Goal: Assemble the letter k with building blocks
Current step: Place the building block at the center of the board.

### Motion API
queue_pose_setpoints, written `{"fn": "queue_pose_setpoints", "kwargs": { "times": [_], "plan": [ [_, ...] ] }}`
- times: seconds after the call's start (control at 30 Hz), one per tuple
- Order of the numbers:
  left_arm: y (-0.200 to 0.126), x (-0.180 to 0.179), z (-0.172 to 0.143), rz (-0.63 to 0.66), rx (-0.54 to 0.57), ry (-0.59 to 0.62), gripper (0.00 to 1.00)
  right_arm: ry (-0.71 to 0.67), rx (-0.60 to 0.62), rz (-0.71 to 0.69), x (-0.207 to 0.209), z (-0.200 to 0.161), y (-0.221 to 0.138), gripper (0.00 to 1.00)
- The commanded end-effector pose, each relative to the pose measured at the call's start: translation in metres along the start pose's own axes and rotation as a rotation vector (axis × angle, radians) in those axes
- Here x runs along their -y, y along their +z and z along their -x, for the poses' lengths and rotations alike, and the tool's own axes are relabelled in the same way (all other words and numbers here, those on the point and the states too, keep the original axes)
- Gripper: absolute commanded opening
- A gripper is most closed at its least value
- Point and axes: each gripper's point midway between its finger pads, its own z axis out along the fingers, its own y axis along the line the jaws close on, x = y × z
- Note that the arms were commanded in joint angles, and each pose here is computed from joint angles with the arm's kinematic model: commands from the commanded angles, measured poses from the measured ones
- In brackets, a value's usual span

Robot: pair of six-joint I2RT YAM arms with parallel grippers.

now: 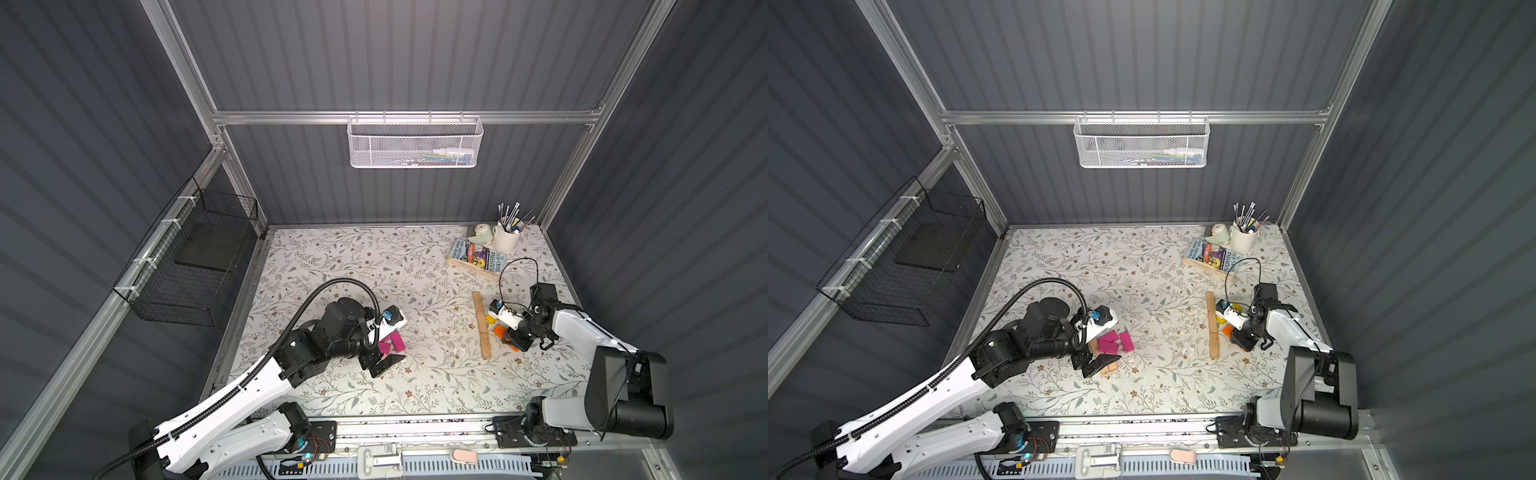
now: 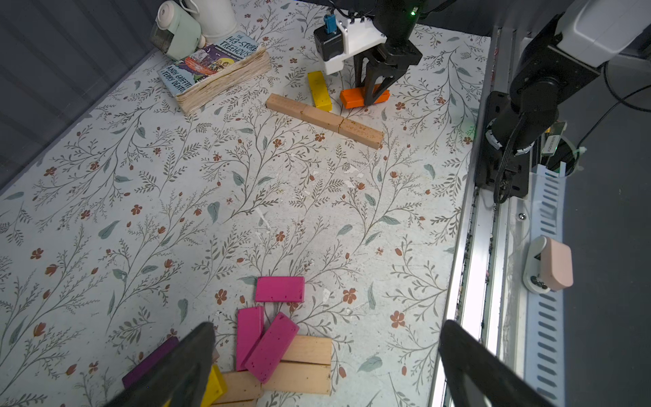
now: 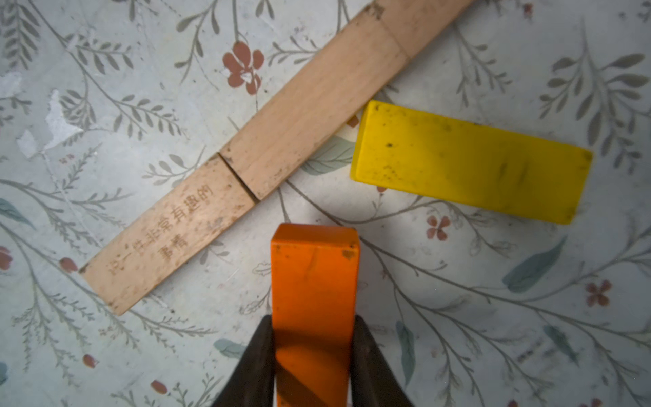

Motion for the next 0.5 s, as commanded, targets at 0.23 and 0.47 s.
{"fn": "queue_pose_setpoints", "kwargs": {
  "times": [0.23,0.47],
  "plan": [
    [0.0001,-0.0016,-0.0061,0.012,-0.012,-0.007,1.0,-0.05,-0.033,0.019,0.0048,0.0031,0.0048,0.21],
    [-0.0016,-0.0006,-0.0056,0.016,-0.007,-0.004,1.0,-0.054,-0.04,0.025,0.003,0.0012,0.0046,0.32]
  ]
}}
